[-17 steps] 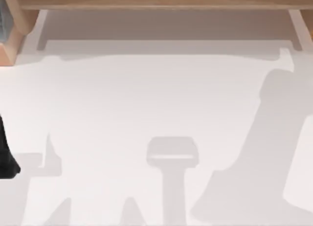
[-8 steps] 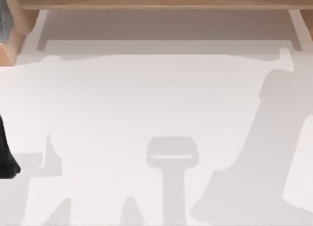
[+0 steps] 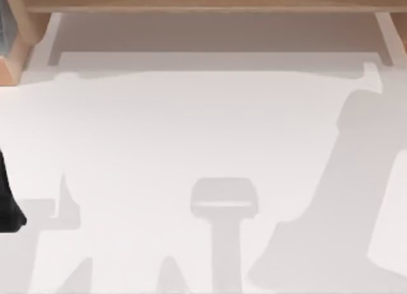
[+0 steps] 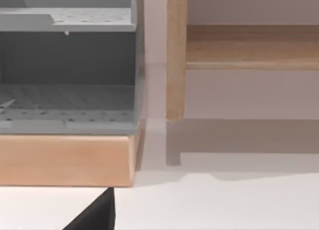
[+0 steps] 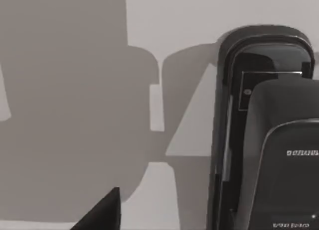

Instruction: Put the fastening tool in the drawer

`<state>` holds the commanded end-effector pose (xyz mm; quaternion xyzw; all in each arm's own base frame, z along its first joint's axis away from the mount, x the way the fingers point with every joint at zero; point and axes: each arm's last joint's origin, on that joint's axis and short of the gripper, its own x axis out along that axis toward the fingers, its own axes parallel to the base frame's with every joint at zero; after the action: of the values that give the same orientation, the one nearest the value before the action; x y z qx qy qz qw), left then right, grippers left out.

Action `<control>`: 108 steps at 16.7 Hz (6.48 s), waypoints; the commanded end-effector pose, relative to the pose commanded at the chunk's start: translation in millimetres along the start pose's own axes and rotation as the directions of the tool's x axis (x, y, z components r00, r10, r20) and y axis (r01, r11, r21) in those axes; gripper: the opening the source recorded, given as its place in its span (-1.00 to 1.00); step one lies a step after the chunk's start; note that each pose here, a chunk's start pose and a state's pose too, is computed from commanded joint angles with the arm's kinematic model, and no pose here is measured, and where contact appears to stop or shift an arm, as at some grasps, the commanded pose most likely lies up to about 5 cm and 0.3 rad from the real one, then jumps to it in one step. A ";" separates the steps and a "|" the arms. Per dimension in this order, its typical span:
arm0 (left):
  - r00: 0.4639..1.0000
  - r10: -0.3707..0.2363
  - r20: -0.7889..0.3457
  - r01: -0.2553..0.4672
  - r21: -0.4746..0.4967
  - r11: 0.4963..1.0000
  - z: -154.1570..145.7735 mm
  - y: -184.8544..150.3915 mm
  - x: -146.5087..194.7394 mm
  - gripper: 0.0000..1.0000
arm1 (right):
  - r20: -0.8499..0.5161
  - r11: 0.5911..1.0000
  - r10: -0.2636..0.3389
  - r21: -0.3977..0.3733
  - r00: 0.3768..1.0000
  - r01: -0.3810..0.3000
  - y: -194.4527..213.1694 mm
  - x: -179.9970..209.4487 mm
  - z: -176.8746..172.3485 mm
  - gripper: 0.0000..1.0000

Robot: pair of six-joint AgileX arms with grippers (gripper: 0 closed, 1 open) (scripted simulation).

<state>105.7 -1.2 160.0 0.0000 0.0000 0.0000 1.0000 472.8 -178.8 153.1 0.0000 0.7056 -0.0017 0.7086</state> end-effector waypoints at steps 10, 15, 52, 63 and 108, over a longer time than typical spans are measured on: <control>1.000 0.000 0.000 0.000 0.000 1.000 0.0 0.0 0.0 1.00 | 0.446 0.973 -0.077 -0.163 0.892 0.165 -26.5 -94.9 -28.3 1.00; 1.000 0.000 0.000 0.000 0.000 1.000 0.0 0.0 0.0 1.00 | 0.699 0.890 -0.223 -0.138 0.679 0.434 -86.5 -114.3 -74.1 1.00; 1.000 0.000 0.000 0.000 0.000 1.000 0.0 0.0 0.0 1.00 | 1.000 0.002 -0.008 -0.004 0.004 1.000 -0.4 63.0 -223.0 1.00; 1.000 0.000 0.000 0.000 0.000 1.000 0.0 0.0 0.0 1.00 | 1.000 0.002 -0.008 -0.004 0.004 1.000 -0.4 63.0 -223.0 -0.21; 1.000 0.000 0.000 0.000 0.000 1.000 0.0 0.0 0.0 1.00 | 1.000 0.014 -0.019 -0.020 0.020 1.000 -5.7 68.0 -84.2 -1.00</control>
<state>105.7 -1.2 160.0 0.0000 0.0000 0.0000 1.0000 388.8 -184.5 84.7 -0.7031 0.0129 -0.0020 0.7110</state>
